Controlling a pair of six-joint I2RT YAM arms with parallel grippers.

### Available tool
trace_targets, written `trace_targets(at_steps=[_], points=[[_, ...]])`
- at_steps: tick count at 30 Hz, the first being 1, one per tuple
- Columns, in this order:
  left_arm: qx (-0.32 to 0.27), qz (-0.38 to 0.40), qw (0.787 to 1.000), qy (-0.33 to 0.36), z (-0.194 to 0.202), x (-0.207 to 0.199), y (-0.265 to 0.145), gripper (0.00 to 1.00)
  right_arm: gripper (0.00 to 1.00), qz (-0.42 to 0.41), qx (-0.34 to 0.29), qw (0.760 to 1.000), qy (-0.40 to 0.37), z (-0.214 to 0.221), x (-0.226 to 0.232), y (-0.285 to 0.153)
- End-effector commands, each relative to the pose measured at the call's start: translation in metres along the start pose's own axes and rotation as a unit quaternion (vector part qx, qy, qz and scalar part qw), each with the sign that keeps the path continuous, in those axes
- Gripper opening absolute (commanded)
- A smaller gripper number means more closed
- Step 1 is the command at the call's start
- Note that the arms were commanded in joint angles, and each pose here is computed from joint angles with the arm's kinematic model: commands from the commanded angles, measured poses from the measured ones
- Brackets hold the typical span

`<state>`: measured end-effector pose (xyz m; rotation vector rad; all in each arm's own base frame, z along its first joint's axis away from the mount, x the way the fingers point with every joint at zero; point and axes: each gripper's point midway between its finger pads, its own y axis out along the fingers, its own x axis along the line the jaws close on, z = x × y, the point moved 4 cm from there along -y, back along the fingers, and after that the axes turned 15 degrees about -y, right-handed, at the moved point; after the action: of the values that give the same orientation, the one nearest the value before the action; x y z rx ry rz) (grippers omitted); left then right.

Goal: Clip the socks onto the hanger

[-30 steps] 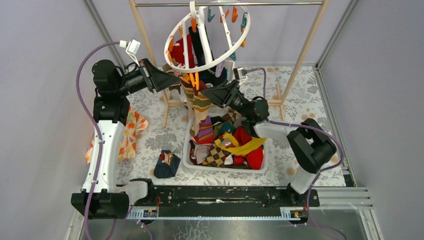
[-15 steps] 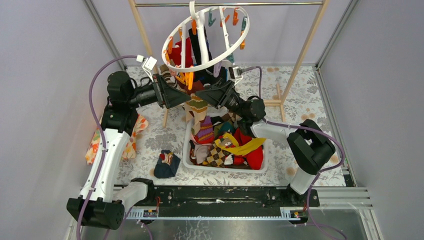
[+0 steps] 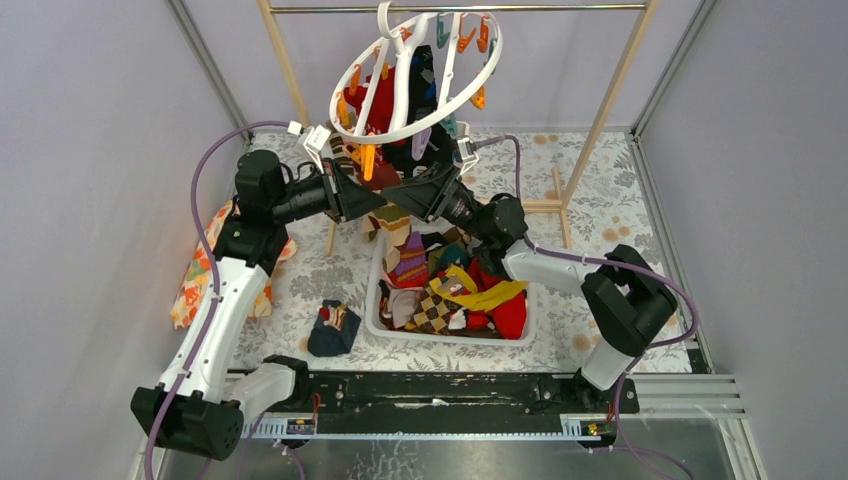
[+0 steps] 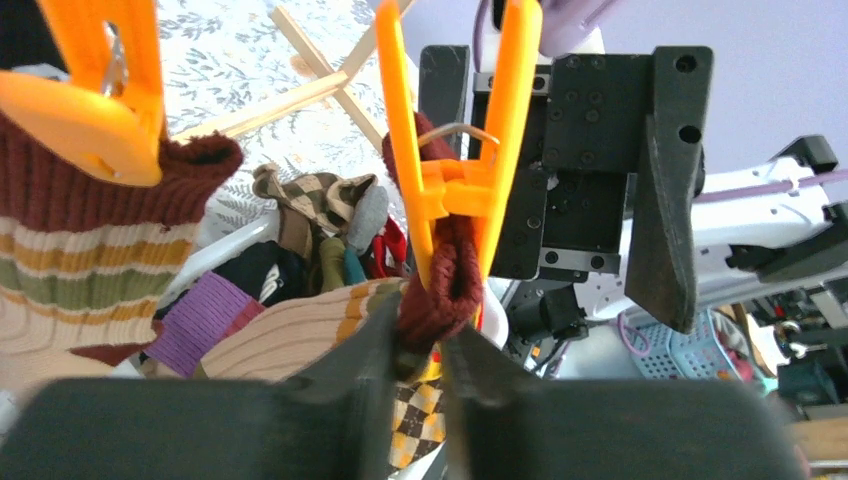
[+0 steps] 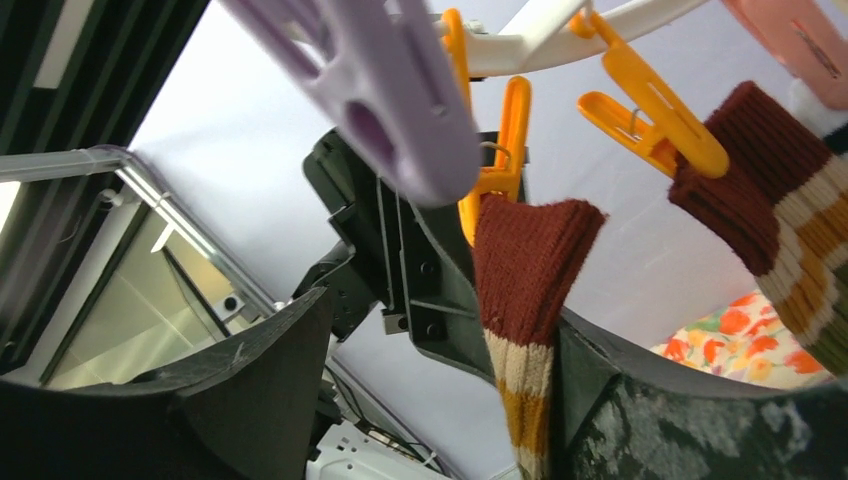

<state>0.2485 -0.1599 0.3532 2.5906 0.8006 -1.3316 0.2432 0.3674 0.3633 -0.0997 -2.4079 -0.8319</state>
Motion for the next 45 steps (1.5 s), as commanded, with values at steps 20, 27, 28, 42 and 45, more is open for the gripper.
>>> trace_targets(at_steps=[20, 27, 28, 42, 45], points=[[-0.034, -0.043, 0.997, 0.061, -0.016, -0.027, -0.022, 0.08, 0.77, -0.102, -0.079, 0.989, -0.078, -0.083, 0.021, -0.011], [-0.036, -0.053, 0.995, 0.071, -0.019, -0.028, -0.025, 0.08, 0.76, -0.123, -0.09, 0.984, -0.092, -0.095, 0.027, -0.003], [-0.035, -0.052, 0.995, 0.073, -0.019, -0.028, -0.025, 0.08, 0.75, -0.123, -0.092, 0.984, -0.093, -0.095, 0.027, -0.003], [-0.056, -0.083, 0.992, 0.082, -0.028, -0.025, -0.028, 0.09, 0.31, -0.132, -0.099, 0.982, -0.094, -0.102, 0.038, -0.004], [-0.066, -0.094, 0.99, 0.082, -0.032, -0.024, -0.029, 0.14, 0.25, -0.128, -0.103, 0.982, -0.095, -0.102, 0.037, -0.004]])
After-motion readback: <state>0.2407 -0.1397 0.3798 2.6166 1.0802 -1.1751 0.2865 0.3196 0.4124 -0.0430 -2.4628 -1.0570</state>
